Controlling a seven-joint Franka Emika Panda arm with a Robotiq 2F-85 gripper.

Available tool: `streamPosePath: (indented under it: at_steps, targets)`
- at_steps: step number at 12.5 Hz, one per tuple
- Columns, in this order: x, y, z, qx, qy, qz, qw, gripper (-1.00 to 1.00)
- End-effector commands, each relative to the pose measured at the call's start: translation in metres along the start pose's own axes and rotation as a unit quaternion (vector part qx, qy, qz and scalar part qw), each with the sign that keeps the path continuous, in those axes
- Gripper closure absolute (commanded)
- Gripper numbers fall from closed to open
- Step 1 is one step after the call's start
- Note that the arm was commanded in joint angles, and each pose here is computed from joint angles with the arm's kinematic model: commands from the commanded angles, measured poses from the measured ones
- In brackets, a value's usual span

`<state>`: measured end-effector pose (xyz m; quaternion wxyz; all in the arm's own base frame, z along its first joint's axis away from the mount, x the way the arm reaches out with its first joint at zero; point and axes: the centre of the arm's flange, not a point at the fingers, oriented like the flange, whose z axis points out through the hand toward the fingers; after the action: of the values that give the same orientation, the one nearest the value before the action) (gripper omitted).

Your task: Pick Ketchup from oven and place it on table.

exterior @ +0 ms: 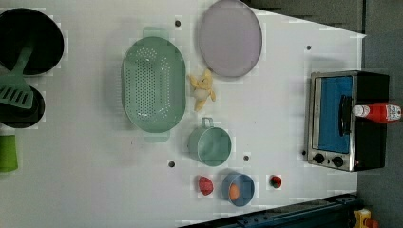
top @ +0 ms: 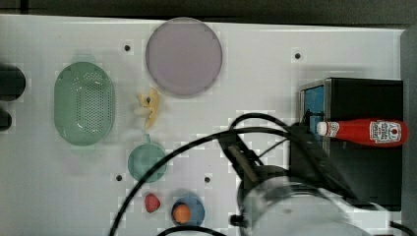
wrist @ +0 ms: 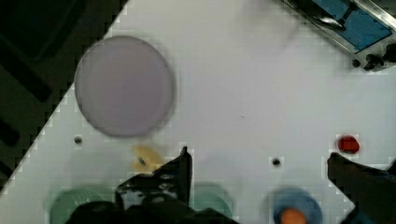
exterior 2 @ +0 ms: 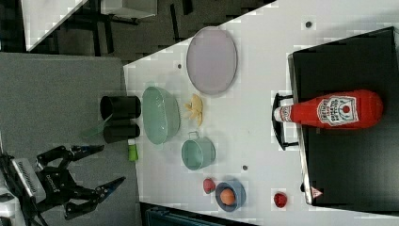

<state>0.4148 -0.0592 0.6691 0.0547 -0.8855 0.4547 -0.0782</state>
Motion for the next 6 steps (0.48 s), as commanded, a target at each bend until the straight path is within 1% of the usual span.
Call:
streamPosePath:
  at_steps: [1,5,6]
  targets:
    - [0.059,0.025,0.062,-0.026,-0.029,0.043,0.998,-1.0]
    - [0.121,0.077,0.105,-0.048,-0.053,0.12,0.99,-1.0]
    - [0.135,0.088,0.116,-0.051,-0.053,0.135,0.988,-1.0]
